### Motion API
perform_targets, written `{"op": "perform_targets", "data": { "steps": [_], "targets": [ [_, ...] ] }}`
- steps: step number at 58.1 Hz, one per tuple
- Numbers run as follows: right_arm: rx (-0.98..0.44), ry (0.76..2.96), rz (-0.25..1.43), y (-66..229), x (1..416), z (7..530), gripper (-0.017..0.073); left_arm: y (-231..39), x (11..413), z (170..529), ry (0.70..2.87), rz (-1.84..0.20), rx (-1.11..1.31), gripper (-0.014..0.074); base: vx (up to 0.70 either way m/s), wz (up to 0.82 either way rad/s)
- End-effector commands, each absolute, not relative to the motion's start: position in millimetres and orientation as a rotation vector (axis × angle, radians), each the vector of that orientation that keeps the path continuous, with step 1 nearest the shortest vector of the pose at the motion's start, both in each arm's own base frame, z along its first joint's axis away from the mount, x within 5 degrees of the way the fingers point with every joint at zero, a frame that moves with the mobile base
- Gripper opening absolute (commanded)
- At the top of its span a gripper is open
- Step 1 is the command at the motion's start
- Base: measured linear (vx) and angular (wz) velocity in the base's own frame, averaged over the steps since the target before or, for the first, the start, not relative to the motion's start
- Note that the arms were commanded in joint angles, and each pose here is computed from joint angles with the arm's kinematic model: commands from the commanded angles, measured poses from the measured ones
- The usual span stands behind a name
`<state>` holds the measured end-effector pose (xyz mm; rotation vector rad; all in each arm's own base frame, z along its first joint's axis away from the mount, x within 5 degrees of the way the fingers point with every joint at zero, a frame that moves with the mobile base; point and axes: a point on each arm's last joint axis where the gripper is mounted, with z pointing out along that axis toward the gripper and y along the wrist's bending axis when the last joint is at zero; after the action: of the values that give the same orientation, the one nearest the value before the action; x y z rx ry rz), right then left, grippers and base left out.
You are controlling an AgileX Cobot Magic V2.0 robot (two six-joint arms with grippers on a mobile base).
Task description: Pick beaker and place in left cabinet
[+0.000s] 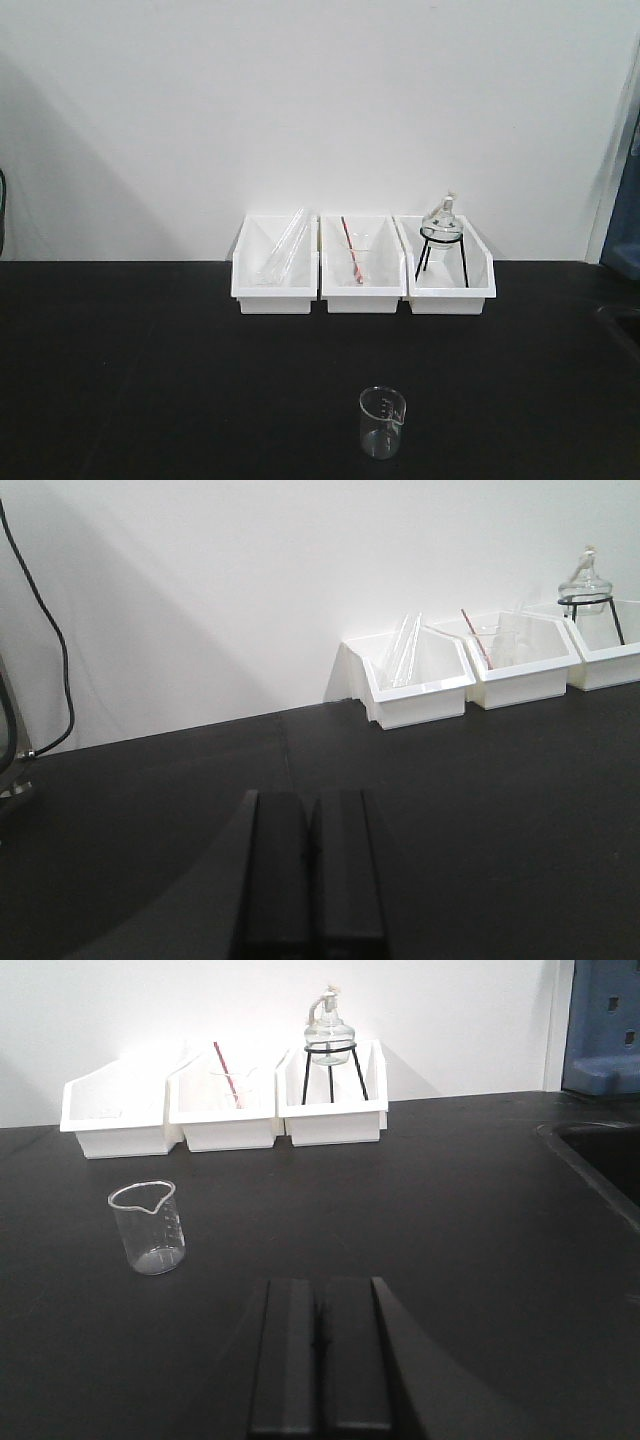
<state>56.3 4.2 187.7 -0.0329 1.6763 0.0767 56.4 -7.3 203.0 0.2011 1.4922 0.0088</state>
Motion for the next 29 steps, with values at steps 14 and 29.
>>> {"op": "perform_targets", "data": {
  "steps": [14, 29],
  "targets": [
    [-0.026, 1.589, 0.075, 3.7, 56.0, 193.8, -0.0009, -7.4, 54.9, 205.4, 1.416, 0.002, 0.189, 0.0001, 0.00, 0.00],
    [-0.026, 1.589, 0.075, 3.7, 56.0, 193.8, -0.0009, -7.4, 54.9, 205.4, 1.416, 0.002, 0.189, 0.0001, 0.00, 0.00]
  ]
}}
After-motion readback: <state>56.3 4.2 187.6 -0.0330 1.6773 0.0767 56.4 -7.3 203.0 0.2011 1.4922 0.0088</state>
